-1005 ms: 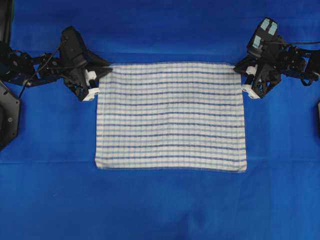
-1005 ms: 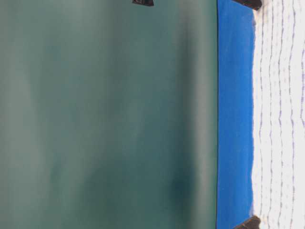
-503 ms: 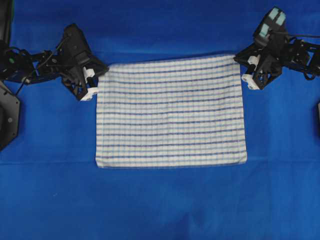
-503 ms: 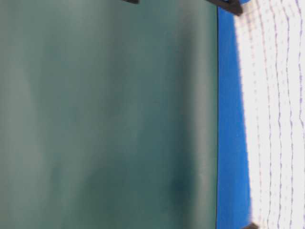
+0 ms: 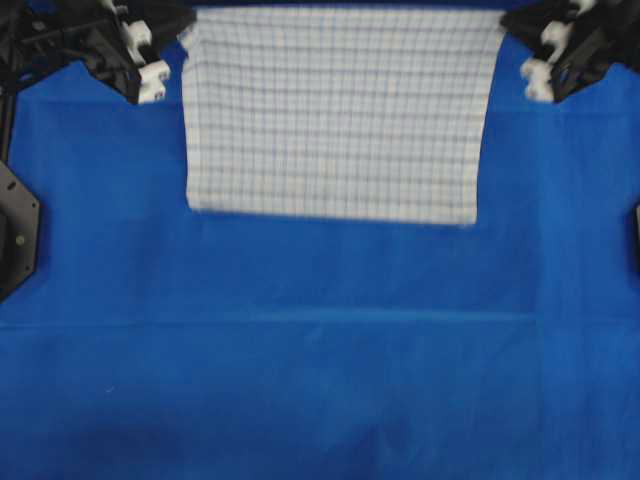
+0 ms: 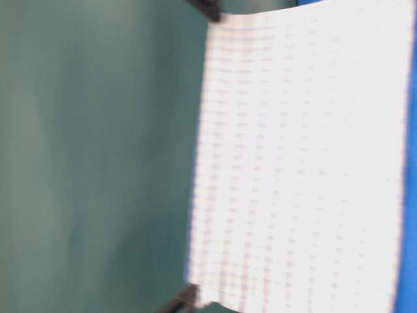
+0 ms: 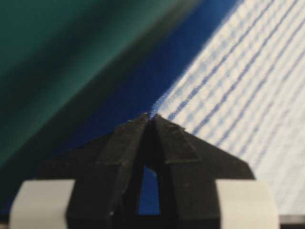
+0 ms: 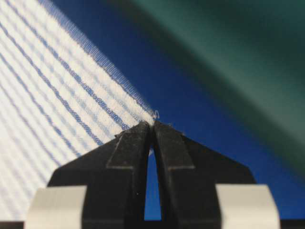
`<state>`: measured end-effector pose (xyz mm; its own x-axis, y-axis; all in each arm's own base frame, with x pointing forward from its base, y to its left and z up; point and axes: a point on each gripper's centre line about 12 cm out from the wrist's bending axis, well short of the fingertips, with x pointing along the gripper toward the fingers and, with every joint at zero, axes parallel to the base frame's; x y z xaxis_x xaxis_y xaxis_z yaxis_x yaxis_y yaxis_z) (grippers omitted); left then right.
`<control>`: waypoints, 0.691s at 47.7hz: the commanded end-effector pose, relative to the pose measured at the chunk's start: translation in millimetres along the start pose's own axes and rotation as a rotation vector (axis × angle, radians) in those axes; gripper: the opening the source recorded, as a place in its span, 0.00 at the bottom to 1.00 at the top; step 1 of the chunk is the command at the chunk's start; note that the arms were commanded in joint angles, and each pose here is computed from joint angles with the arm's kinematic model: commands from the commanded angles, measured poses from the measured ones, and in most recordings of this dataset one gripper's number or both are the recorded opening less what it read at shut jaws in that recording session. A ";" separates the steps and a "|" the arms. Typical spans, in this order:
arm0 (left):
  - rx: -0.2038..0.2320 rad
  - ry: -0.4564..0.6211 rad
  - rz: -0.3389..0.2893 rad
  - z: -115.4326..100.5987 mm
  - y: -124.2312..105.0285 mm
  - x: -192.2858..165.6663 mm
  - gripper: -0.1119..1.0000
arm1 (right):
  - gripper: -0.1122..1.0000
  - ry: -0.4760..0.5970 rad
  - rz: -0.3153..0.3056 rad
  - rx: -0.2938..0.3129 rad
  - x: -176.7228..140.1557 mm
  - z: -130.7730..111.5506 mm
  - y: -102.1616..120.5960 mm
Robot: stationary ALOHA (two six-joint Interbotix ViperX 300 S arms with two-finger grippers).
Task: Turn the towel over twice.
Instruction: 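Lift the held corners and pull the towel toward the far side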
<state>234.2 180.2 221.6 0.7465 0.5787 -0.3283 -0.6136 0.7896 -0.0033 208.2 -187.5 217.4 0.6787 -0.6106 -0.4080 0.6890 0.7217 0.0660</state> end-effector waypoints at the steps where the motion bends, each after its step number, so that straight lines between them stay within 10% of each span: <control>1: -0.014 -0.071 0.041 21.9 12.9 -2.3 0.13 | 0.15 -0.081 -0.042 -0.013 -14.1 32.2 -12.1; 15: -0.015 -0.233 0.058 64.9 18.3 -1.8 0.13 | 0.15 -0.198 -0.061 -0.063 -50.0 91.6 -11.9; 33: -0.014 -0.212 0.051 75.4 16.3 -1.9 0.13 | 0.15 -0.187 -0.059 -0.051 -58.8 92.7 -10.2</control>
<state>244.7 204.3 278.6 0.7556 0.6363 -0.1559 -0.6444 0.7646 -0.0026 188.2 -187.1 314.2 0.6814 -0.6840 -0.2605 0.7076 0.7066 -0.0046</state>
